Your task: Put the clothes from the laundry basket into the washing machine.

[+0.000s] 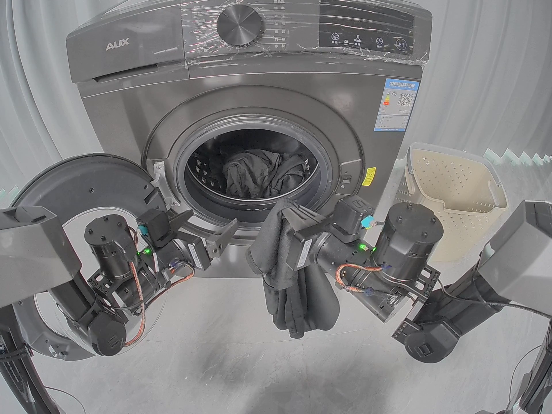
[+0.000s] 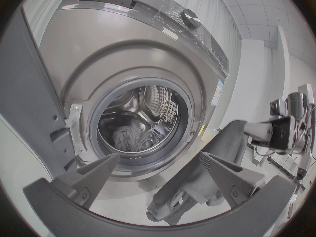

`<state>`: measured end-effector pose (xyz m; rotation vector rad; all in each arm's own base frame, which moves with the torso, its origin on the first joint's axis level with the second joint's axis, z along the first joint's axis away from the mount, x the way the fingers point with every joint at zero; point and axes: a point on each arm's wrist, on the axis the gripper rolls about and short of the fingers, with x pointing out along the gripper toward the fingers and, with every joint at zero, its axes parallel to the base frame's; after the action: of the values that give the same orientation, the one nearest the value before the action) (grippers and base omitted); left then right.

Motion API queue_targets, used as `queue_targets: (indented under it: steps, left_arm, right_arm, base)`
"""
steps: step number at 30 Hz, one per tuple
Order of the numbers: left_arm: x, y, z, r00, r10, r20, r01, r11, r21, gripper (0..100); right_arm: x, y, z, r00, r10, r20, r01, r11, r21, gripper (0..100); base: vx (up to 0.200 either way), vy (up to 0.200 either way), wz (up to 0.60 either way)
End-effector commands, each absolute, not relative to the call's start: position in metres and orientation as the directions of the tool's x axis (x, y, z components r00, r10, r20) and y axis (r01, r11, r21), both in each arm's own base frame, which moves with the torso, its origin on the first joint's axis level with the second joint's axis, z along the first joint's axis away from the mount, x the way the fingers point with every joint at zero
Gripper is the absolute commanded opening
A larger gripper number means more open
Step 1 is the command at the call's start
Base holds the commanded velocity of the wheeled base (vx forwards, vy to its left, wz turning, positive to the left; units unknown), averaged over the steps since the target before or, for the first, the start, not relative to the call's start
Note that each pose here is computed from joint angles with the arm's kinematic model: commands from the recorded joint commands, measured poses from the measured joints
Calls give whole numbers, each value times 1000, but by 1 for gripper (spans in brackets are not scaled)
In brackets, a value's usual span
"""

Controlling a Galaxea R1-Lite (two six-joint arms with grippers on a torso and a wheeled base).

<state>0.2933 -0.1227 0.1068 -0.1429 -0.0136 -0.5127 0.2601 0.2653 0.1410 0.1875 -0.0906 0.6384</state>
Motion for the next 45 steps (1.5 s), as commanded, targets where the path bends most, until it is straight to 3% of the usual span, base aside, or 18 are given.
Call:
queue_targets:
  steps: [1, 16, 30, 45]
  left_arm:
    - [291, -123, 95, 869, -496, 2, 491, 860, -137, 100]
    - [283, -123, 67, 846, -521, -116, 510, 853, -112, 100]
    - [288, -136, 18, 784, -566, -255, 565, 821, -85, 100]
    - [322, -151, -7, 790, -570, -228, 567, 819, -83, 100]
  right_arm:
    - [260, 265, 149, 798, 579, 165, -601, 785, 150, 0]
    - [255, 260, 177, 789, 570, 232, -608, 778, 159, 0]
    - [252, 259, 191, 780, 565, 270, -615, 771, 164, 0]
    - [245, 263, 194, 767, 580, 276, -632, 757, 167, 0]
  base:
    - [0, 0, 0]
    - [0, 0, 0]
    - [0, 0, 0]
    - [0, 0, 0]
